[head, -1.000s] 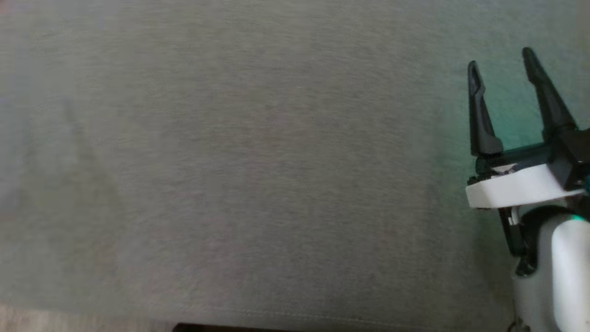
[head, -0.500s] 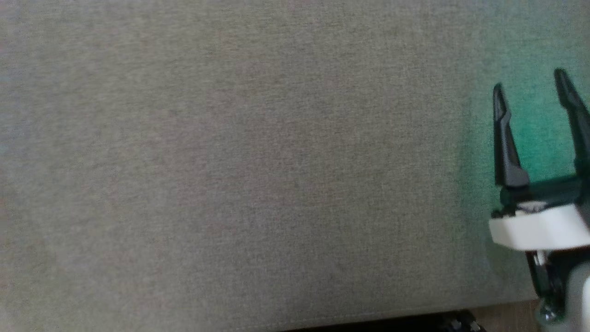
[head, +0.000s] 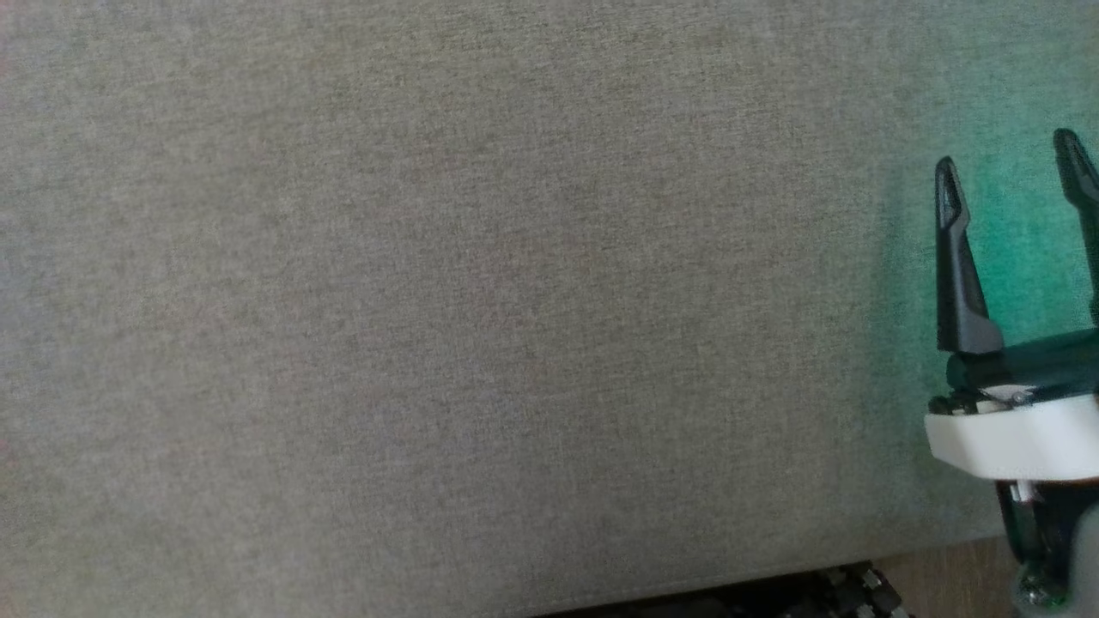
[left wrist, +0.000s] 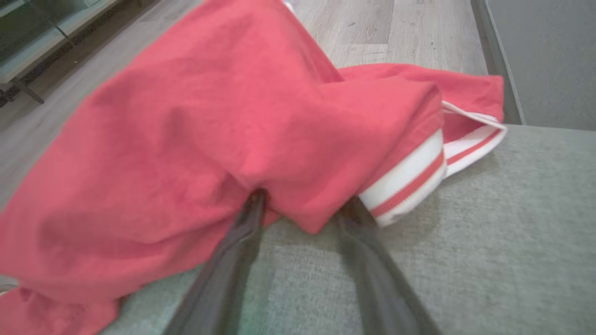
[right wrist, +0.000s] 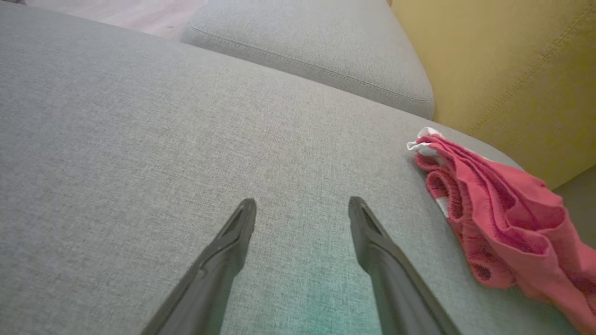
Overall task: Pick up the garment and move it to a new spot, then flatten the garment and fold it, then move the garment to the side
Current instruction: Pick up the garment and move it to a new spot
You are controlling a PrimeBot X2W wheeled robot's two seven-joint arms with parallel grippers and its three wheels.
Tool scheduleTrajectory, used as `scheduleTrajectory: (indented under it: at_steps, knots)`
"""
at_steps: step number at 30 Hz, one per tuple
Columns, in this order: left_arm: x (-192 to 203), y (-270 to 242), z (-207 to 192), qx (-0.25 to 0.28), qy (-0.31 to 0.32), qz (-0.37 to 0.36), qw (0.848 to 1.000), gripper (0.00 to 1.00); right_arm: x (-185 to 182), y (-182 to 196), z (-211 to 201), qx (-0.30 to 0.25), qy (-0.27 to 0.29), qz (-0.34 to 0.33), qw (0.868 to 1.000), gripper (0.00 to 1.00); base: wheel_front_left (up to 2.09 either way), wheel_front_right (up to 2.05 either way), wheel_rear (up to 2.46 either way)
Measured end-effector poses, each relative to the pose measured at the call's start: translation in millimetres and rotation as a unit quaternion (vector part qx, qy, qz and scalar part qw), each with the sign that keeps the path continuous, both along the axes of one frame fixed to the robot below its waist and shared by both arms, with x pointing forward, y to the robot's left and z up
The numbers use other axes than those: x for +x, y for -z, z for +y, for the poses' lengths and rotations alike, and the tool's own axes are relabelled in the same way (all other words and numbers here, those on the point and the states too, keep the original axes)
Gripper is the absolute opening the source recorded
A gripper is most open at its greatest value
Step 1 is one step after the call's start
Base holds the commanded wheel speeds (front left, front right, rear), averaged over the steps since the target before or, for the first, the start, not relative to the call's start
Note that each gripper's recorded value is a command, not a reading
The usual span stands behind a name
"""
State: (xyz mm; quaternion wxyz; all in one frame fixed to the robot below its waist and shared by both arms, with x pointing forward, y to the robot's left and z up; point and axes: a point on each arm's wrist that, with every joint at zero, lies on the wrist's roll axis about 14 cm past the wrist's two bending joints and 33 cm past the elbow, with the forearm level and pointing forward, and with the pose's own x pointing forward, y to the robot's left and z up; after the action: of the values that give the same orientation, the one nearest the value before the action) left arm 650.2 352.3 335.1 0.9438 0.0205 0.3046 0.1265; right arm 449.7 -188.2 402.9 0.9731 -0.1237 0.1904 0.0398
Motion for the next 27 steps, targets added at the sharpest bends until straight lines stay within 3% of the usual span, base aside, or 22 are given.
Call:
scheduleTrajectory:
  at_steps: [1, 2, 15, 27]
  knots:
    - [0, -1, 0, 0.002, 0.0, -0.004, 1.0, 0.05, 0, -1, 0, 0.0, -0.001, -0.003, 1.0, 1.0, 0.0, 0.0, 0.0]
    - [1, -3, 0, 0.007, 0.003, -0.008, 1.0, 0.0, 0, -2, 0, 0.0, -0.001, -0.006, 1.0, 1.0, 0.0, 0.0, 0.0]
    - [19, -58, 6, 0.051, 0.037, -0.081, 0.995, 0.0, 4, 0, 5, 0.013, -0.005, -0.019, 1.0, 1.0, 0.0, 0.0, 0.0]
    - [41, -196, -22, 0.078, 0.109, -0.199, 0.971, 0.0, 12, -25, 5, 0.052, 0.004, -0.073, 0.996, 1.0, 0.0, 0.0, 0.0]
